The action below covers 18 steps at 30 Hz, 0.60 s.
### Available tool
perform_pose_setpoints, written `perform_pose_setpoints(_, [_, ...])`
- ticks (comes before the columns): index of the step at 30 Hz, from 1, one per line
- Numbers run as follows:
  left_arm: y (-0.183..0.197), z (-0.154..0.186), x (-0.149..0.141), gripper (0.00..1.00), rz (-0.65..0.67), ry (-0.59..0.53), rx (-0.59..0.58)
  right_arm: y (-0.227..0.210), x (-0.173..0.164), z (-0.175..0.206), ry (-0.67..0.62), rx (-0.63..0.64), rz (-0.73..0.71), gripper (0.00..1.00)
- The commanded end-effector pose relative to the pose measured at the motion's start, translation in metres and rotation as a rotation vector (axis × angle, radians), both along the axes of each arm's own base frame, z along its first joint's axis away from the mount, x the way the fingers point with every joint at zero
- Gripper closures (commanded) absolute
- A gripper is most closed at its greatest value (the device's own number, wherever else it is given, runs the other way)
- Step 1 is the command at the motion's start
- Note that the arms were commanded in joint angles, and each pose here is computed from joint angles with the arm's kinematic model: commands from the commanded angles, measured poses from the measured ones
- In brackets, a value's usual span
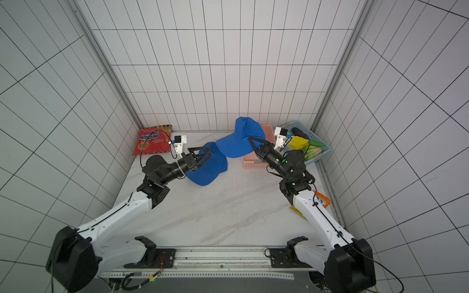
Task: Turn the baseball cap inside out
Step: Turn over the baseball cap.
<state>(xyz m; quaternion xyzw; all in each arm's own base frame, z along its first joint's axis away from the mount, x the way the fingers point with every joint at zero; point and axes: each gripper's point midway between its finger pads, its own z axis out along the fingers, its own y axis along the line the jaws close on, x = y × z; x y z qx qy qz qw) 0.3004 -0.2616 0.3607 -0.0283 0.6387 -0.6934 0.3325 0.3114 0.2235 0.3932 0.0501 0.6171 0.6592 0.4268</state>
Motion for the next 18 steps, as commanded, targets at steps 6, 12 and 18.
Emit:
perform_pose_setpoints(6, [-0.034, 0.046, -0.013, 0.03, -0.208, -0.043, -0.14, 0.015, -0.029, 0.046, -0.23, 0.005, 0.119, 1.0])
perform_pose_setpoints(12, [-0.054, 0.041, 0.005, 0.23, -0.178, 0.009, -0.164, 0.023, -0.044, 0.047, -0.26, -0.03, 0.197, 1.0])
perform_pose_setpoints(18, [-0.02, 0.023, 0.037, 0.88, 0.102, 0.045, -0.151, 0.02, -0.051, 0.02, -0.192, -0.119, 0.186, 0.88])
